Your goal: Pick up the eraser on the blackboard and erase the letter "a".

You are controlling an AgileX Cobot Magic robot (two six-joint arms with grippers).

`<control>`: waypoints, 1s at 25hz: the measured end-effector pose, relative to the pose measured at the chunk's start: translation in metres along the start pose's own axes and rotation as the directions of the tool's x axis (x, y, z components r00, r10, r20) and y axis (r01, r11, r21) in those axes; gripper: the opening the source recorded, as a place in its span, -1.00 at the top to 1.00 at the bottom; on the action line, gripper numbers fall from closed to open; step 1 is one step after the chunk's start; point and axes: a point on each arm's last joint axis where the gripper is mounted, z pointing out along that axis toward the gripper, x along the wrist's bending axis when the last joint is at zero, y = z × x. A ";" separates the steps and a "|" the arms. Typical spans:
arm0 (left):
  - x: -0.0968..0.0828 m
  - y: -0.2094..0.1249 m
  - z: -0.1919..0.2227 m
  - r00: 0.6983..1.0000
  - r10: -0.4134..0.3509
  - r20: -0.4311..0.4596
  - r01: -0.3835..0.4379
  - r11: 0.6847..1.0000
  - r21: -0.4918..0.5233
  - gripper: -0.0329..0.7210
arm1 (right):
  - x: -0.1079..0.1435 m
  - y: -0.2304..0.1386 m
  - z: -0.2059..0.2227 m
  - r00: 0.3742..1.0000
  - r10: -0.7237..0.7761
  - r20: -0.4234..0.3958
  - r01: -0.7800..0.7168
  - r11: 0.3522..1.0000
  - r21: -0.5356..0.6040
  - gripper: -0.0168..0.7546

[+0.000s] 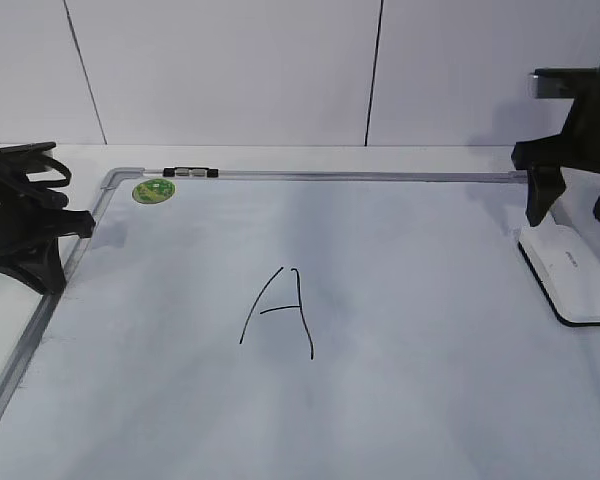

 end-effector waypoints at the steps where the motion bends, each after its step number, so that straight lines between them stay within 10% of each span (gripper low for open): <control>1: 0.000 0.000 0.000 1.000 0.000 0.000 0.000 1.000 0.000 0.75 | 0.000 -0.001 -0.006 1.000 -0.001 -0.007 0.001 1.000 -0.014 -0.58; 25: 0.008 0.001 -0.005 0.999 0.014 -0.034 -0.015 1.000 -0.024 0.47 | 0.010 -0.027 -0.085 0.982 -0.038 -0.185 0.001 0.981 -0.196 -0.58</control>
